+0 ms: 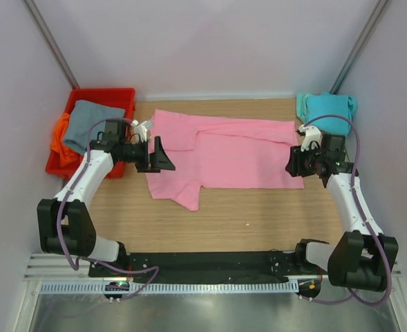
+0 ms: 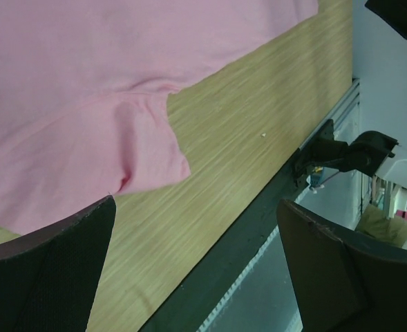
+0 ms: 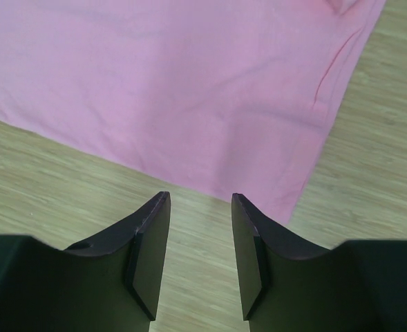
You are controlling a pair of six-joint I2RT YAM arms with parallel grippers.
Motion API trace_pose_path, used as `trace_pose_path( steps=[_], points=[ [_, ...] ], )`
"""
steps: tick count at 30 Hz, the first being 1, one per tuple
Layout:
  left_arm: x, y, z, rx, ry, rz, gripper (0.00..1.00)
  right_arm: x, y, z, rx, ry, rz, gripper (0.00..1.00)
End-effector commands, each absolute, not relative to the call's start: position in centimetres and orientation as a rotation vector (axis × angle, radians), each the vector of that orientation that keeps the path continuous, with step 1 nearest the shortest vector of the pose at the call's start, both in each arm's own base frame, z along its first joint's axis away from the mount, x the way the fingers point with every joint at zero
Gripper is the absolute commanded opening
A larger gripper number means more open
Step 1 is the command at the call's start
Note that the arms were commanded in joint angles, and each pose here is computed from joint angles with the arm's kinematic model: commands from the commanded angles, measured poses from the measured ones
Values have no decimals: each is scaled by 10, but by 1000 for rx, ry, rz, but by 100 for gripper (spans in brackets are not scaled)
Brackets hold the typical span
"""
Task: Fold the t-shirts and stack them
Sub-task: Fold the tshirt
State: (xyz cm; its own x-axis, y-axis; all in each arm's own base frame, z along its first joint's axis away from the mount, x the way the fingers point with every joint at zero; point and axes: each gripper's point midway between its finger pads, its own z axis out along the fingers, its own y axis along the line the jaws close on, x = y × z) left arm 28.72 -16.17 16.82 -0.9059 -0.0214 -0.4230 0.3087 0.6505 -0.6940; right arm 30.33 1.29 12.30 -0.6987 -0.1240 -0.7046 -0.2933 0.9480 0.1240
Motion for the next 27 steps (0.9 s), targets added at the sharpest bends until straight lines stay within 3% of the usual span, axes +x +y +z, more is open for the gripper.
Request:
trace_pose_path(
  steps=[1, 5, 6, 7, 10, 17, 27],
  points=[
    [277, -169, 188, 258, 2401, -1288, 100, 318, 14, 170, -304, 2189, 254, 47],
    [270, -146, 158, 260, 2503, -1180, 100, 312, 19, 174, -290, 2174, 284, 47],
    [268, -133, 138, 234, 2603, -1064, 97, 312, 20, 174, -290, 2170, 285, 47],
    [266, -125, 127, 248, 2648, -997, 88, 310, 20, 175, -292, 2162, 280, 47],
    [259, -103, 95, 280, 2774, -850, 79, 310, 18, 177, -309, 2143, 260, 47],
    [251, -86, 60, 338, 2997, -792, 67, 322, 12, 151, -461, 2268, 252, 46],
    [249, -77, 50, 399, 3037, -730, 65, 332, 11, 115, -520, 2271, 254, 46]
  ],
)
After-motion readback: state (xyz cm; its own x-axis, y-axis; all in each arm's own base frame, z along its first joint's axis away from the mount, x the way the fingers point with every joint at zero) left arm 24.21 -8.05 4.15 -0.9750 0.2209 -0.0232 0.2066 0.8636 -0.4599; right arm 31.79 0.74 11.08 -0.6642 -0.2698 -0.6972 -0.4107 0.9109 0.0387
